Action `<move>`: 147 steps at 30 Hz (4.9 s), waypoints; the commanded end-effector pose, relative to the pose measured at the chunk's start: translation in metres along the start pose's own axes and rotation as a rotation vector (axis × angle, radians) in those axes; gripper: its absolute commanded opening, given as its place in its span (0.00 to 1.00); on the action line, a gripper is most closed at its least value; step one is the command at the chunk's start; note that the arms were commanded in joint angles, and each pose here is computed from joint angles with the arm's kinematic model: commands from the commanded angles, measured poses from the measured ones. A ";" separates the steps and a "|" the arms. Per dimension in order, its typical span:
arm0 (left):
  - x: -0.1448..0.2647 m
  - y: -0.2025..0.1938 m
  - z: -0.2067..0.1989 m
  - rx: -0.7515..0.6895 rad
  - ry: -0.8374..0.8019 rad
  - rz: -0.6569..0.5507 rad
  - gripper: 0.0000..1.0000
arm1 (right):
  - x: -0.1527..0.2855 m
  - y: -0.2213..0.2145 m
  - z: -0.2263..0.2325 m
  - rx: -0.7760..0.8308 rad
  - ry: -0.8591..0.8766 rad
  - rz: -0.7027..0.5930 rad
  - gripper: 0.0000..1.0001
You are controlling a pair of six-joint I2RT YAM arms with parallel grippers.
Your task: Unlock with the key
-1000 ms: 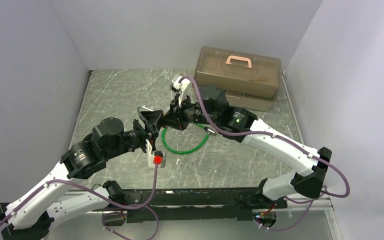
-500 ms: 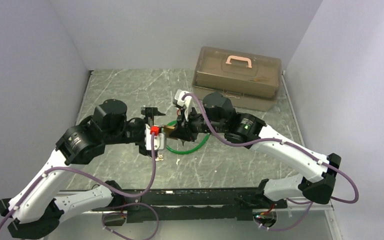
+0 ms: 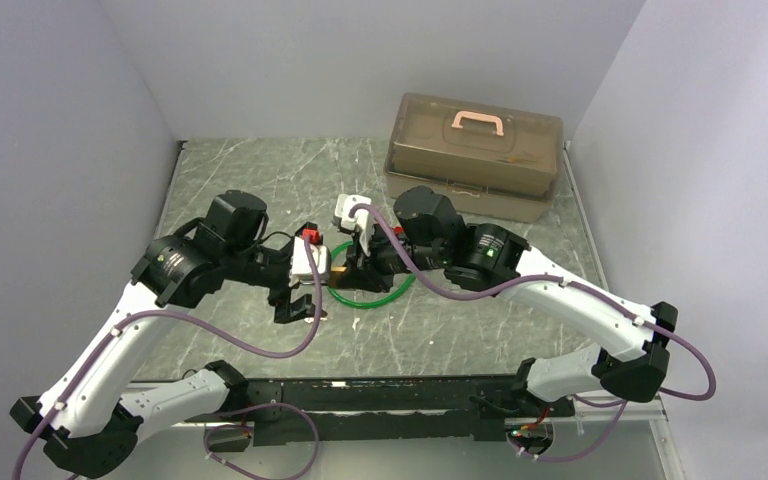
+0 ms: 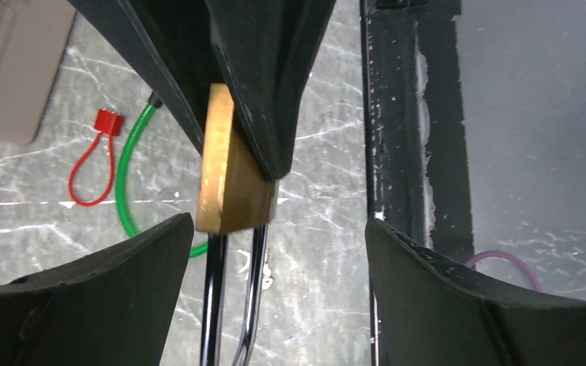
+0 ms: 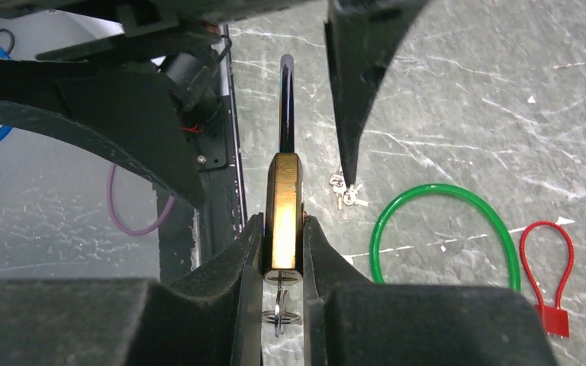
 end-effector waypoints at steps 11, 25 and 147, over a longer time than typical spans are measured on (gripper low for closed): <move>-0.009 0.009 -0.013 0.078 -0.168 -0.135 0.22 | 0.004 0.048 0.011 0.099 0.001 -0.164 0.00; -0.006 0.006 -0.003 0.130 -0.067 -0.115 0.00 | 0.046 0.056 0.004 0.105 -0.163 -0.240 0.50; 0.057 0.081 0.008 -0.146 0.049 -0.185 0.00 | -0.021 0.022 -0.011 -0.392 0.191 -0.263 0.00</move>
Point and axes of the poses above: each gripper's point midway between its finger pads, its own x axis back along the fingers, its own z axis along the line the jaws close on, y = z × x, the point moved 5 cm from there along x, back along the fingers, and after that the axes turned 4 degrees about x, right-handed, at the moved point
